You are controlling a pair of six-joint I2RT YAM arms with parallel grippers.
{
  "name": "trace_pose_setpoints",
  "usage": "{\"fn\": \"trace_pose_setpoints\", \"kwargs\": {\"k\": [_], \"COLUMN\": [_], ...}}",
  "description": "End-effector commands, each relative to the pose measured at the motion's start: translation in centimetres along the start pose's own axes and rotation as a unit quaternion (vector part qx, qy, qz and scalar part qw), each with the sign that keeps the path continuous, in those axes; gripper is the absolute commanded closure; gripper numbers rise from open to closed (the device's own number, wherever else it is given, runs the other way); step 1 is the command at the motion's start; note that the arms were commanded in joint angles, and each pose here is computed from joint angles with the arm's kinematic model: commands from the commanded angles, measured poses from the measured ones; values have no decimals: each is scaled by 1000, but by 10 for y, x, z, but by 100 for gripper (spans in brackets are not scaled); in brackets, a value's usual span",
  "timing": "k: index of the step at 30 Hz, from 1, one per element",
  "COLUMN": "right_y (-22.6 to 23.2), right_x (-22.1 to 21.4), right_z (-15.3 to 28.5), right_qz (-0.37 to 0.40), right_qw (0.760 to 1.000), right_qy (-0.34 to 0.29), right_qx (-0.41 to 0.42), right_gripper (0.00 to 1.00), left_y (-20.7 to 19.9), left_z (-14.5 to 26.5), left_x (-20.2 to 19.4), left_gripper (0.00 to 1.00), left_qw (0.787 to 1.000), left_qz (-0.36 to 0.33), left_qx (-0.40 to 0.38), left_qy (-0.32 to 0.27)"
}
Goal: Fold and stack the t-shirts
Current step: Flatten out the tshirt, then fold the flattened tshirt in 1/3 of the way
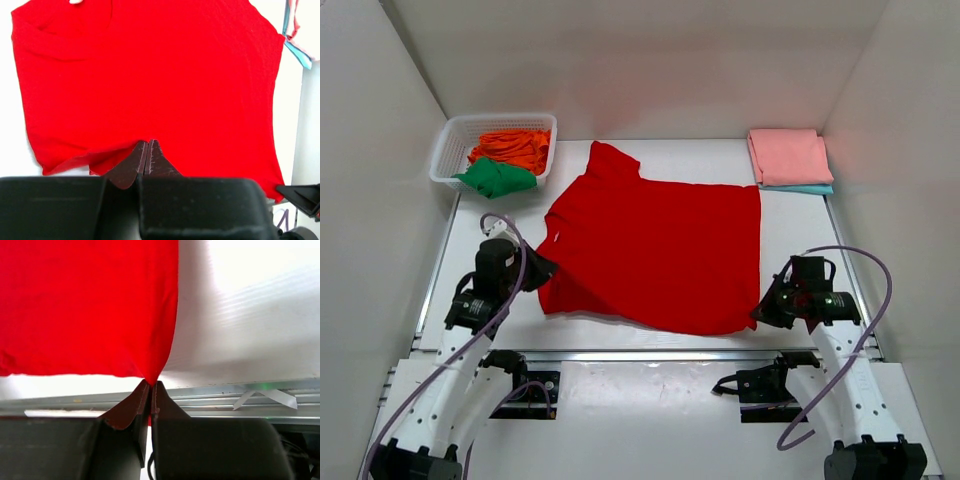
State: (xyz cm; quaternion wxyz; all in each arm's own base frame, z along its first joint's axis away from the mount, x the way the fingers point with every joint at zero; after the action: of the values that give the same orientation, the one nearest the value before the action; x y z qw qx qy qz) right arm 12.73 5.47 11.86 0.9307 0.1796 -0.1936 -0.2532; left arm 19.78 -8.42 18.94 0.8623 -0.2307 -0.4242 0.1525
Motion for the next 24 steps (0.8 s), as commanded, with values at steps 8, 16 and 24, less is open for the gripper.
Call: {"fn": "trace_pose_setpoints", "kwargs": {"k": [8,16,24], "right_y": [-11,-3,8], "right_x": [23,50,85], "right_z": [-12,-29,-44], "right_qz": [-57,-34,-2], "right_qw": [997,997,998], "right_qy": [-6,12,25], "right_qx": [-57,-61,-61], "right_gripper": [100,100,100], "left_y": [-16,-17,-14], "left_z": [-28,-50,-77], "left_x": [58,88,102], "left_gripper": [100,100,100], "left_qw": [999,998,998], "left_qz": [-14,-15,-7], "left_qx": [-4,9,13], "left_qy": [-41,-58,-58]}}
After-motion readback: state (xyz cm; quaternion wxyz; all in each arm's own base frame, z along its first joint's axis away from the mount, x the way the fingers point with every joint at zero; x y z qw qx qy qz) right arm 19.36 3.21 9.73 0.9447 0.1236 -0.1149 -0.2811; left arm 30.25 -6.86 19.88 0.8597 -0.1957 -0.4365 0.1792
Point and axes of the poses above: each gripper's point midway between its finger pads, its own z axis back along the fingers, its own y axis along the line the jaws close on, x = y × z, the point moved 4 cm from there along z, back along the fingers, and after that the axes turned 5 degrees about -z, right-handed, at the moved point
